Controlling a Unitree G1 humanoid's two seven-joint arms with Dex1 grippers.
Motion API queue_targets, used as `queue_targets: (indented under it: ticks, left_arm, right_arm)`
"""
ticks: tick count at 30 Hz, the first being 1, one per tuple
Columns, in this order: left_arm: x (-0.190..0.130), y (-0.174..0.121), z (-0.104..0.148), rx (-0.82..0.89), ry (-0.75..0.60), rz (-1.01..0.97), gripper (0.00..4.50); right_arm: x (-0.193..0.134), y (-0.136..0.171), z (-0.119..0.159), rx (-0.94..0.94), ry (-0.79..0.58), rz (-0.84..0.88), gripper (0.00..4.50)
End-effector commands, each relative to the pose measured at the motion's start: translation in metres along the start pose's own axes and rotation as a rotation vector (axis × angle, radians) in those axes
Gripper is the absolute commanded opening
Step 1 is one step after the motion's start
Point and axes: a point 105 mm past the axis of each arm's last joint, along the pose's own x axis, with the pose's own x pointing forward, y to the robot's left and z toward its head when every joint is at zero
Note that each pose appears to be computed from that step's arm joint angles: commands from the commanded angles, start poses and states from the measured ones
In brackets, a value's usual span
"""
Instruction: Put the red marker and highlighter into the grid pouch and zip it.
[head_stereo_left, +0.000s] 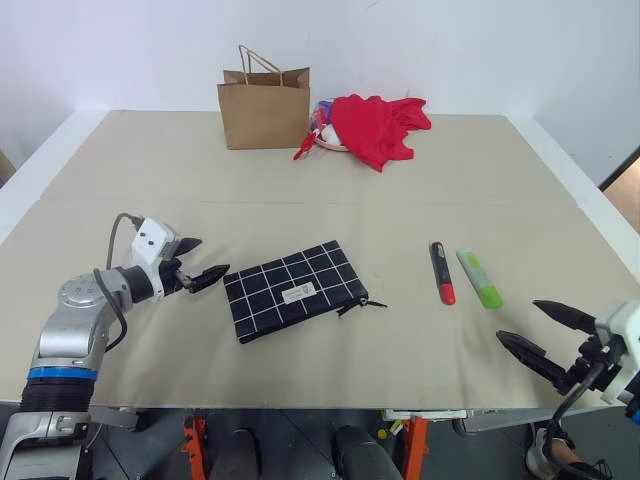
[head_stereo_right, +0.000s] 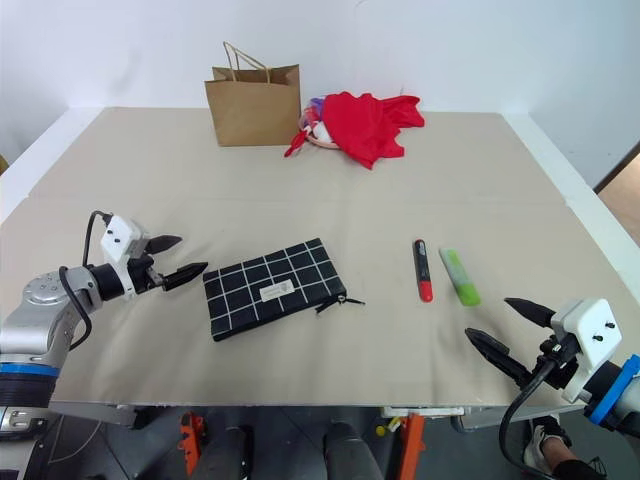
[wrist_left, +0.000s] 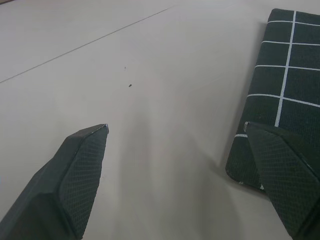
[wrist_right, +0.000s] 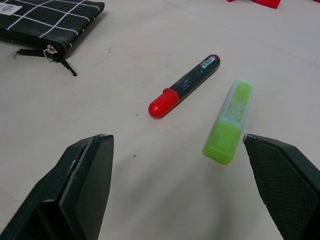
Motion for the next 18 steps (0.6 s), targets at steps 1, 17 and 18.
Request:
queue_targets:
  ticks: [1,17,18]
  left_arm:
    - [-0.002,0.001,0.015,0.060,-0.035,-0.021,4.50]
    - [0.004,-0.015,0.020,0.102,-0.038,-0.131,4.50]
    - [0.005,-0.018,0.020,0.106,-0.037,-0.152,4.50]
  right_arm:
    - [-0.001,-0.002,0.016,-0.057,-0.031,0.001,4.47]
    - [0.023,0.002,0.034,-0.015,-0.108,-0.011,4.47]
    - [0.027,0.004,0.038,-0.015,-0.119,-0.005,4.47]
